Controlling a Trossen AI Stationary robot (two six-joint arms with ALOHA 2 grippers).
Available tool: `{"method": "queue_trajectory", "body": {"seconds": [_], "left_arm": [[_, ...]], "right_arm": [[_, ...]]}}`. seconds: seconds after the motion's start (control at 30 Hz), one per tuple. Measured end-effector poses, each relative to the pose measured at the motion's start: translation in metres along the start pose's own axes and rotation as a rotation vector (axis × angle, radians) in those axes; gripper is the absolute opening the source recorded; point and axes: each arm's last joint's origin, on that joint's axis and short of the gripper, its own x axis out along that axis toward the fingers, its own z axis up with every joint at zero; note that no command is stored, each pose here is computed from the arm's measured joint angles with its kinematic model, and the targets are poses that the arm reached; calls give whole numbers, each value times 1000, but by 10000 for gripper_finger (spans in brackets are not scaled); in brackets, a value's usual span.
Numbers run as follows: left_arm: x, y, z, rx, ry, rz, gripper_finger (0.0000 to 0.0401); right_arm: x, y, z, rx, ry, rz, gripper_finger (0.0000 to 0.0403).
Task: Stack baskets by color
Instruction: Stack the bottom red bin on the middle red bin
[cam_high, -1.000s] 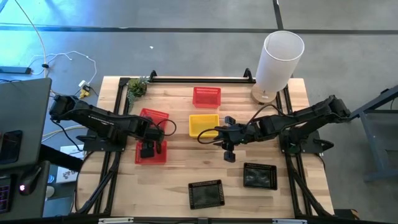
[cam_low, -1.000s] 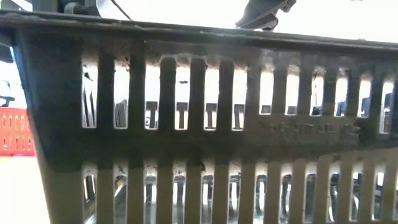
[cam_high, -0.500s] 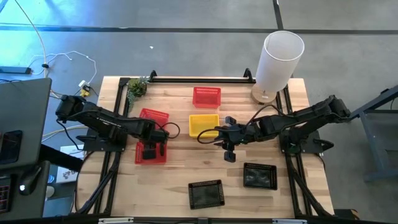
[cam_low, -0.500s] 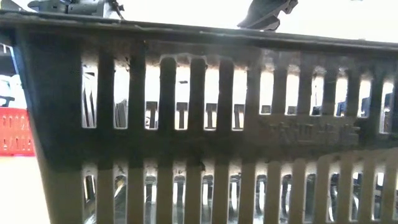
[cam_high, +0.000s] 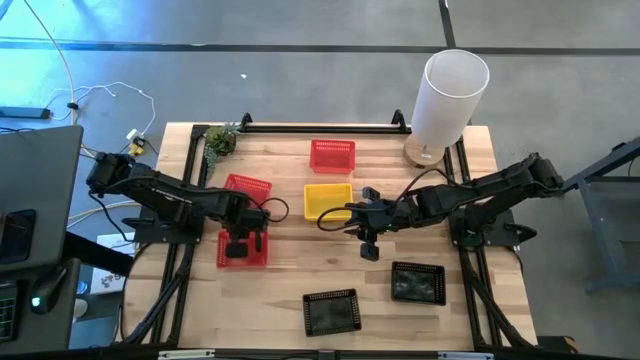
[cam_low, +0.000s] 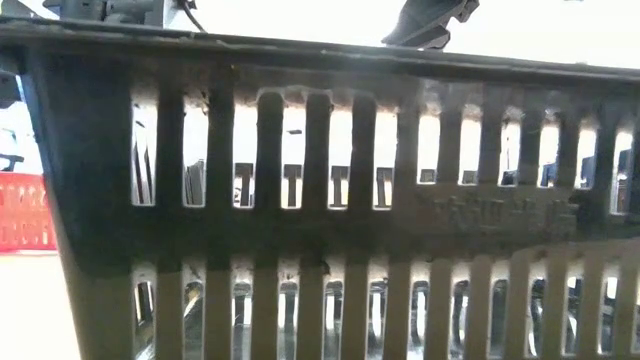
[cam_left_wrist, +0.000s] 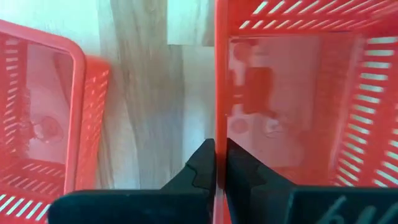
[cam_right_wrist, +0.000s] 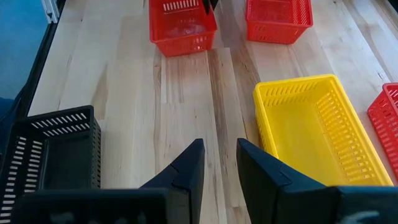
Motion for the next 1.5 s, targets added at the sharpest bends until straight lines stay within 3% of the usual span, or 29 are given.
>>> {"method": "queue_trajectory", "body": {"seconds": [0.2, 0.5, 0.93, 1.23, 1.5], "left_arm": [[-15, 0, -7, 43, -52, -79, 1], [-68, 12, -13, 62, -99, -31, 0], [-127, 55, -9, 233, -128, 192, 0], [-136, 90, -1, 326, -82, 253, 0], [-114, 121, 12, 340, 43, 185, 0]], "right_arm": [[0, 0, 0, -3, 0, 0, 83], [0, -1, -1, -5, 5, -18, 83], [0, -1, -1, -6, 7, -18, 83], [0, -1, -1, -6, 11, -19, 83], [0, -1, -1, -5, 11, -19, 83]]}}
